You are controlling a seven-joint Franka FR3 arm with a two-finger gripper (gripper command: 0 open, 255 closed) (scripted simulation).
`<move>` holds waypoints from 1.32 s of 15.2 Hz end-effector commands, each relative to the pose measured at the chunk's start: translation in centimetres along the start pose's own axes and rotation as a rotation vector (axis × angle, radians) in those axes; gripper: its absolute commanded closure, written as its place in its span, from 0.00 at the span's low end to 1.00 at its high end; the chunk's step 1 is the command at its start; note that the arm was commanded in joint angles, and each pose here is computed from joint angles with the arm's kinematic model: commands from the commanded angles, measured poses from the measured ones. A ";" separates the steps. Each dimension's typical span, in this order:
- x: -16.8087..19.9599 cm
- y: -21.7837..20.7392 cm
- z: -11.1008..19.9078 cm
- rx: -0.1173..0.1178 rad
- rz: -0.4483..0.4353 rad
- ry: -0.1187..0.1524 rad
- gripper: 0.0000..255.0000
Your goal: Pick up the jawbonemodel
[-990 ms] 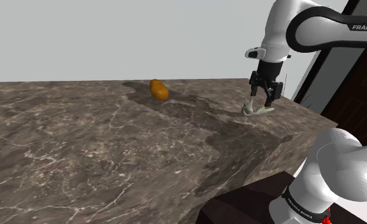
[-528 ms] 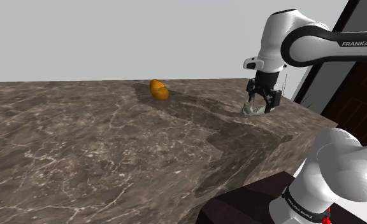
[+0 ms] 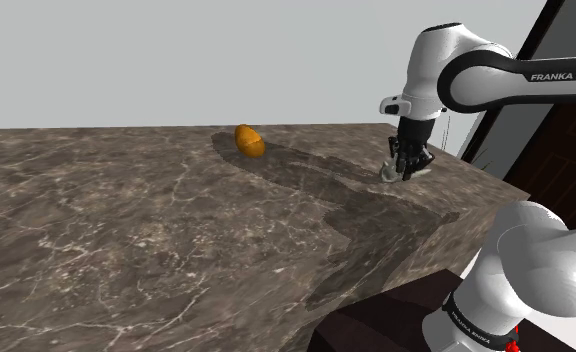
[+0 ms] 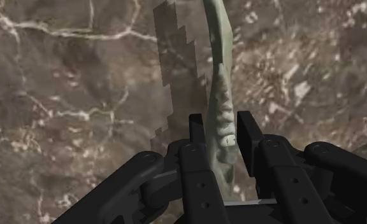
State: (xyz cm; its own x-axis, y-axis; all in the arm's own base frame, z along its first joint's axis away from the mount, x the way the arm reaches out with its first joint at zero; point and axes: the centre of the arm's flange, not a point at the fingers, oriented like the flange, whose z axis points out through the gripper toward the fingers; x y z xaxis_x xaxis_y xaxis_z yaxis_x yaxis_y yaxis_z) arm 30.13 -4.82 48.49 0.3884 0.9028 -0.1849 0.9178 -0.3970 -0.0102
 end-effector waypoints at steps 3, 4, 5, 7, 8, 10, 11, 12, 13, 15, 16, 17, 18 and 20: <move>0.0 0.0 0.0 0.000 0.000 0.000 1.00; 0.0 0.0 0.0 0.000 0.000 0.000 1.00; 0.0 0.0 0.0 0.000 0.000 0.000 1.00; -0.2 -0.1 -1.1 0.000 0.000 0.000 1.00; -0.3 -0.1 -1.6 0.000 0.000 0.000 1.00; -0.5 -0.1 -2.6 0.000 0.000 0.000 1.00; -0.6 -0.1 -3.1 0.000 0.000 0.000 1.00; -0.7 -0.1 -3.7 0.000 0.000 0.000 1.00; -0.8 -0.1 -4.2 0.000 0.000 0.000 1.00; -1.0 -0.1 -5.2 0.000 0.000 0.000 1.00; -1.1 -0.1 -5.7 0.000 0.000 0.000 1.00; -1.2 -0.1 -6.3 0.000 0.000 0.000 1.00; -1.3 -0.1 -6.8 0.000 0.000 0.000 1.00; -1.5 -0.1 -7.8 0.000 0.000 0.000 1.00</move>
State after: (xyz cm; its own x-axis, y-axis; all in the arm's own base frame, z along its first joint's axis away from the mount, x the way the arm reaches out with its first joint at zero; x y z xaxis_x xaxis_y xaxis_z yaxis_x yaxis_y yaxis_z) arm 30.16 -4.89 55.96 0.3886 0.9027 -0.1846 0.9177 -0.3971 -0.0098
